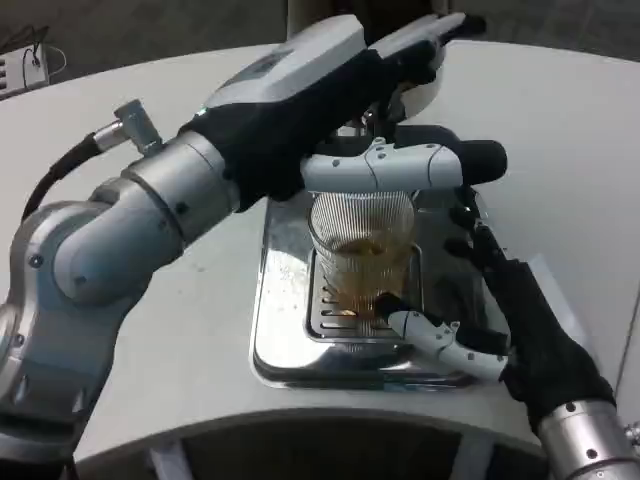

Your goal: Grasp the cup under the faucet to collect the drink, then remove the cup.

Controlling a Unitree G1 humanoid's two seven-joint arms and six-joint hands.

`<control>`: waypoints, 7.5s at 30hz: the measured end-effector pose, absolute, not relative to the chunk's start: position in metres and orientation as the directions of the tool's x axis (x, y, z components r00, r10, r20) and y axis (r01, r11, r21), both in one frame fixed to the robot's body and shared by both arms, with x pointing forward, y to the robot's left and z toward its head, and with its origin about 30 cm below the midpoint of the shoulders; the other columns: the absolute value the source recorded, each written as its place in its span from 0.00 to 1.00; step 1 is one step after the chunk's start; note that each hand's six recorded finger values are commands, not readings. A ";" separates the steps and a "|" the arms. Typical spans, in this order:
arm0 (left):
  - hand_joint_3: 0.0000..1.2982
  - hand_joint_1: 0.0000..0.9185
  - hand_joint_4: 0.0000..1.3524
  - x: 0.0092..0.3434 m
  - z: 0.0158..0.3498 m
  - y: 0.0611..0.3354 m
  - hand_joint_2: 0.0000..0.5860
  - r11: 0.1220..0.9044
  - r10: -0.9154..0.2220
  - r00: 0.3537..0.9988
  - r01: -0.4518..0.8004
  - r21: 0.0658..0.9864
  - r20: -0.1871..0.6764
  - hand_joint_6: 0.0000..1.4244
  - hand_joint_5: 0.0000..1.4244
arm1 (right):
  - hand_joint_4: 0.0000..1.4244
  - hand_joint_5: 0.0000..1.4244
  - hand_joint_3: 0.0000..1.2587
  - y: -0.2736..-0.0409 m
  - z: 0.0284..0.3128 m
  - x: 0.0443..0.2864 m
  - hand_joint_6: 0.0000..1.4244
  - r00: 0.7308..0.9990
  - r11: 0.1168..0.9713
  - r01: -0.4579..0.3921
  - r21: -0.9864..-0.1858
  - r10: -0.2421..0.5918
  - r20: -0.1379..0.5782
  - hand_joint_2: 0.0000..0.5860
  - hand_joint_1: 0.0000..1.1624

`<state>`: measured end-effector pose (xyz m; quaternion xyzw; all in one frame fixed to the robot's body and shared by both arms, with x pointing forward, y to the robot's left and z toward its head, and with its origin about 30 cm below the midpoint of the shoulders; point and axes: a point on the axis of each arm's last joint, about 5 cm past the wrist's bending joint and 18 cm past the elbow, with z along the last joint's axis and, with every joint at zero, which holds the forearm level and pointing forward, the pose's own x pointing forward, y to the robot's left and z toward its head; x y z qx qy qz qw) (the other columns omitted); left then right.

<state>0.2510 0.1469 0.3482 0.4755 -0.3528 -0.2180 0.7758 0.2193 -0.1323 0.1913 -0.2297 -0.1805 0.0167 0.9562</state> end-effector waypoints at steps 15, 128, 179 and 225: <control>0.09 0.00 0.02 0.235 0.343 0.155 0.03 0.567 -0.646 0.604 -0.030 0.823 0.467 0.15 0.09 | 0.04 0.09 0.00 -0.132 0.192 0.219 0.04 0.935 0.894 0.053 -0.445 0.112 0.337 0.40 0.63; 0.07 0.00 0.00 0.132 0.298 0.273 0.01 0.341 -0.270 0.959 0.011 0.940 0.086 0.13 0.05 | 0.14 0.18 0.07 -0.067 0.181 0.261 0.09 0.907 0.944 0.080 -0.320 0.064 0.416 0.36 0.71; 0.06 0.00 0.00 0.190 0.248 0.256 0.03 0.302 -0.343 0.939 0.147 0.942 -0.037 0.12 0.04 | 0.54 0.60 0.48 -0.055 0.172 0.270 0.71 0.882 0.970 0.153 -0.187 -0.049 0.469 0.37 0.78; 0.06 0.00 0.00 0.201 0.262 0.240 0.03 0.275 -0.429 0.903 0.096 0.957 0.033 0.12 0.03 | 0.80 0.89 0.75 -0.112 0.175 0.189 0.99 0.870 0.976 0.154 -0.155 -0.059 0.489 0.37 0.78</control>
